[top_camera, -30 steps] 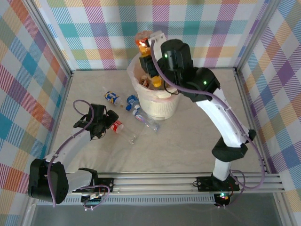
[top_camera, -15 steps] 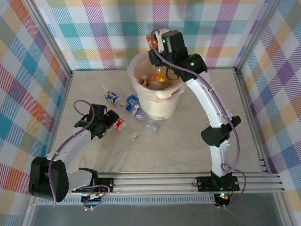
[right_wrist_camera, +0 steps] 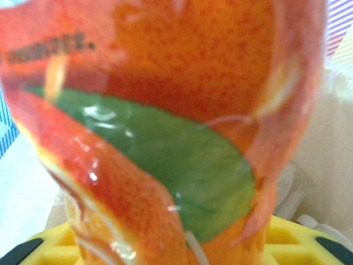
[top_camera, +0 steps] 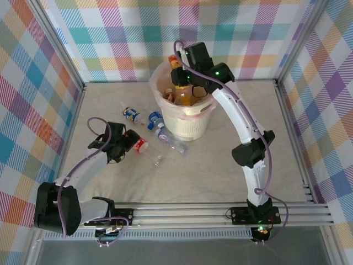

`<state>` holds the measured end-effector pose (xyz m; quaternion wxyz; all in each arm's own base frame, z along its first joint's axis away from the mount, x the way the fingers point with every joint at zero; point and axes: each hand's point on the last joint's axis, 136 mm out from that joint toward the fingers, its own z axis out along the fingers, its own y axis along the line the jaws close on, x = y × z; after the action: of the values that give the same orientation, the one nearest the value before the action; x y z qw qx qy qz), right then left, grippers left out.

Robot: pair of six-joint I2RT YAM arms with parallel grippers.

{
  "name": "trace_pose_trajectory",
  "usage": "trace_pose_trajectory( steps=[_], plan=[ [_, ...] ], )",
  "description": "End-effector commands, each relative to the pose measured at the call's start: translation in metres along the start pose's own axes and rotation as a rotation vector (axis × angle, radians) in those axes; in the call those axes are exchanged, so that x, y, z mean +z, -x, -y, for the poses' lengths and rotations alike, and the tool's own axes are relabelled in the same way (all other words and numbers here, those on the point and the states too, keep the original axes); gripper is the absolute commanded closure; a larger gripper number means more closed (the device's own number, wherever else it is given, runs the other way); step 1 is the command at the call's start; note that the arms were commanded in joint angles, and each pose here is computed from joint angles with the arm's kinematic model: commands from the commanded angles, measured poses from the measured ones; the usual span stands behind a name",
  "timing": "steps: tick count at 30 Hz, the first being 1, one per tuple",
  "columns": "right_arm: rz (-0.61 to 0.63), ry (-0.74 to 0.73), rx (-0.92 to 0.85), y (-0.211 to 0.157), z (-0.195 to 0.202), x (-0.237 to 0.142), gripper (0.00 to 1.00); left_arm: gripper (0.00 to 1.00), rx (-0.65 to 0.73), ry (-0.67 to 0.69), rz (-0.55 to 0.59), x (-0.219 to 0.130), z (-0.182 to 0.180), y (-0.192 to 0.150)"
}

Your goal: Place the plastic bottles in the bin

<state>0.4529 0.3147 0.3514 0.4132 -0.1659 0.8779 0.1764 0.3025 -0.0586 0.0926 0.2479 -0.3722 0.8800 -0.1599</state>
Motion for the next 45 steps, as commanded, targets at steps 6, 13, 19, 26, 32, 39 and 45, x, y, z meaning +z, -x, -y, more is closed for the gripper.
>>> trace_pose_trajectory(
  steps=[6, 13, 19, 26, 32, 39, 45],
  plan=[
    [-0.124, 0.043, 0.032, -0.034, -0.007, 0.014, 0.51, 0.00, -0.009, 0.011, 0.001, 0.001, -0.002, 0.003],
    [-0.150, 0.043, 0.041, -0.043, -0.006, 0.014, 0.38, 0.00, -0.007, 0.010, 0.002, 0.000, -0.002, 0.003],
    [-0.146, 0.048, 0.044, -0.042, -0.007, 0.006, 0.24, 0.00, -0.006, 0.008, 0.003, -0.002, -0.001, 0.004],
    [-0.098, 0.059, 0.041, -0.028, -0.009, -0.016, 0.10, 0.00, 0.004, 0.006, 0.003, -0.003, 0.001, 0.004],
    [-0.043, 0.062, 0.046, -0.014, -0.010, -0.039, 0.00, 0.00, 0.019, 0.005, 0.009, -0.005, 0.003, 0.006],
    [-0.041, -0.060, 0.068, -0.016, 0.011, -0.052, 0.00, 0.00, 0.040, 0.000, 0.008, -0.004, 0.008, 0.003],
    [-0.090, -0.202, 0.073, -0.032, 0.037, -0.049, 0.00, 0.00, 0.056, -0.004, -0.001, -0.002, 0.012, -0.001]
  ],
)
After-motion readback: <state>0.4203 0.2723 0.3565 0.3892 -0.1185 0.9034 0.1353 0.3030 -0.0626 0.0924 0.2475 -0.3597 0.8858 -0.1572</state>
